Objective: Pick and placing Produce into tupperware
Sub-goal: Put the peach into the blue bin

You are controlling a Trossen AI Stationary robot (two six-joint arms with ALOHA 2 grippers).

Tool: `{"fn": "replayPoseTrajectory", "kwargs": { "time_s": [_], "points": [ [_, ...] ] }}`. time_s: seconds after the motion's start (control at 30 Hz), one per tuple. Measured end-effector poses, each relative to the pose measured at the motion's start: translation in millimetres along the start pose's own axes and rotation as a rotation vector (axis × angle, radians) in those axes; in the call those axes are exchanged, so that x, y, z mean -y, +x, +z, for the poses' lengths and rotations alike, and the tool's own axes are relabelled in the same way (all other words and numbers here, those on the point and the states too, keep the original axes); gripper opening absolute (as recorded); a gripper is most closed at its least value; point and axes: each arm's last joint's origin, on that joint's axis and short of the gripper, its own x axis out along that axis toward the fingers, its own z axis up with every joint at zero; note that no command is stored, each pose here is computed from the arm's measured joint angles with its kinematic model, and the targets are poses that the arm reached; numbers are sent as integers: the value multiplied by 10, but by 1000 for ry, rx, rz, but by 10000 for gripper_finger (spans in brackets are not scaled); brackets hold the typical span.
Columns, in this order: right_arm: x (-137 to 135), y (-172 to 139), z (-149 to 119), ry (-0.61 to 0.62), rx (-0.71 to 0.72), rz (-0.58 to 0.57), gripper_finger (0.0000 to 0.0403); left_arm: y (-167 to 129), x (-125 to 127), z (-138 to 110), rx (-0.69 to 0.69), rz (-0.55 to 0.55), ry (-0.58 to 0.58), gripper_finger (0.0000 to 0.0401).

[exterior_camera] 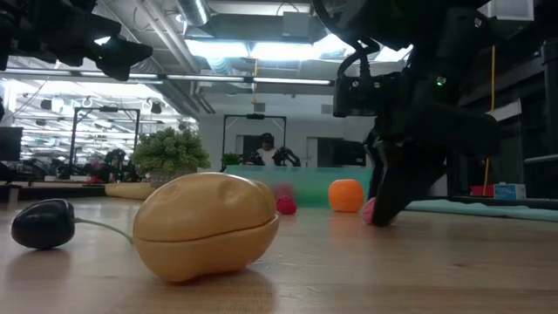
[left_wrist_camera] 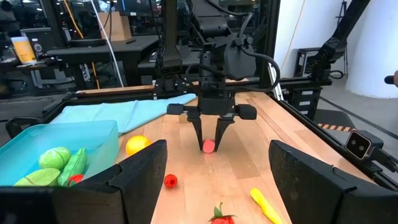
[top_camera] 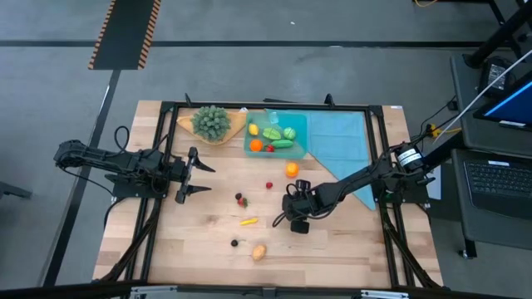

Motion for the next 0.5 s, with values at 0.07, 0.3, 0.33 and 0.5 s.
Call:
{"fn": "replayPoseTrajectory", "kwargs": {
  "time_s": [0.07, 0.3, 0.33, 0.5],
  "points": [
    [0, 0, 1, 0, 1, 0, 139, 0, 0, 0, 0, 0, 0, 275],
    [-2, -2, 7, 8, 8, 3, 139, 0, 0, 0, 0, 0, 0, 275],
    [0, -10, 10, 18, 11, 4, 138, 0, 0, 0, 0, 0, 0, 275],
    [38, -162, 70, 53, 63, 20, 138, 0, 0, 0, 0, 0, 0, 275]
  ]
}}
